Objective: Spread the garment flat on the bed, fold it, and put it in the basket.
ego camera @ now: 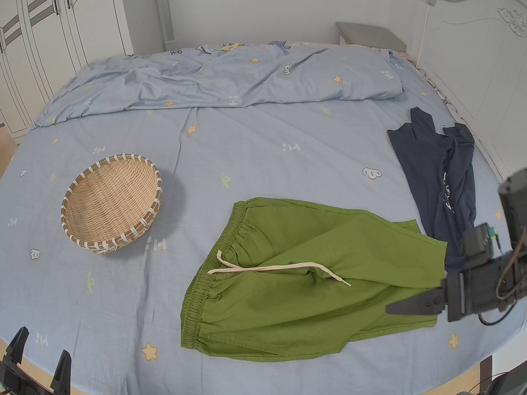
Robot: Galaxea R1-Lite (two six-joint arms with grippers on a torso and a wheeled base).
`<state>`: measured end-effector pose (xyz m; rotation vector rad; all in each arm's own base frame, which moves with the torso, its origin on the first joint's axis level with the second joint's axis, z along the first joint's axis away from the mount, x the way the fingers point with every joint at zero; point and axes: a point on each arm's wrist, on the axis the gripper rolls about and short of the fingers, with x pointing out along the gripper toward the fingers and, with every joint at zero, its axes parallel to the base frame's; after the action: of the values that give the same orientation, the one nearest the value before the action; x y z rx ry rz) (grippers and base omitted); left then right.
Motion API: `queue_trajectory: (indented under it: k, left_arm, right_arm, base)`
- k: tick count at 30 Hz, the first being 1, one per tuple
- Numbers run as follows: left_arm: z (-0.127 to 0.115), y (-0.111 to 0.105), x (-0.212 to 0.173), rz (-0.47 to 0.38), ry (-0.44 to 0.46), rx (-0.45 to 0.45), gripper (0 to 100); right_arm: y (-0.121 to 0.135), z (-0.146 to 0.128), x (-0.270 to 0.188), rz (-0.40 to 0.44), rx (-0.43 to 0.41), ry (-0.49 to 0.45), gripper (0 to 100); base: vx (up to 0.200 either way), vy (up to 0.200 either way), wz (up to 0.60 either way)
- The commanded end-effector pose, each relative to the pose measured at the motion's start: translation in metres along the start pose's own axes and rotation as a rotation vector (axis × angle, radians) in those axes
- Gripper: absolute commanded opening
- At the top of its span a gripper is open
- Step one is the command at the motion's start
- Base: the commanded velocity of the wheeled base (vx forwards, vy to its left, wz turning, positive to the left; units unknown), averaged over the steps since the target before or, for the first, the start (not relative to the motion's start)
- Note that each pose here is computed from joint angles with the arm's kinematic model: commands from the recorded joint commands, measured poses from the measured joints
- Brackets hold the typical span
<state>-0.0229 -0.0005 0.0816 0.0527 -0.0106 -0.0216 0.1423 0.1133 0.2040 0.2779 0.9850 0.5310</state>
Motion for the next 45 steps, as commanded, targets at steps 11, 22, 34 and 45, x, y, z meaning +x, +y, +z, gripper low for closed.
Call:
queue_trajectory:
  k: [11,22,34,45]
  left_arm:
    - [0.125,-0.008,0.046,-0.607,0.413,-0.450,100]
    - [0.063,-0.054,0.168,-0.585,0.669,-0.519,100]
    - [-0.024,-0.073,0.214,-0.687,0.906,-0.292,100]
    - [-0.040,-0.068,0.212,-0.734,0.955,-0.248,100]
  right_arm:
    - [-0.055,-0.083,-0.027,0.181,0.088,-0.231,100]
    - [-0.079,-0.022,0.019,0.038,0.033,-0.191,100]
    - [-0.075,-0.010,0.024,0.125,-0.010,-0.198,100]
    - [-0.067,-0.013,0.026,0.191,-0.028,-0.161,100]
  base:
    - [0.000,0.000,0.00]
    - [0.000,0.000,0.00]
    - [0.000,0.000,0.00]
    - [0.000,0.000,0.00]
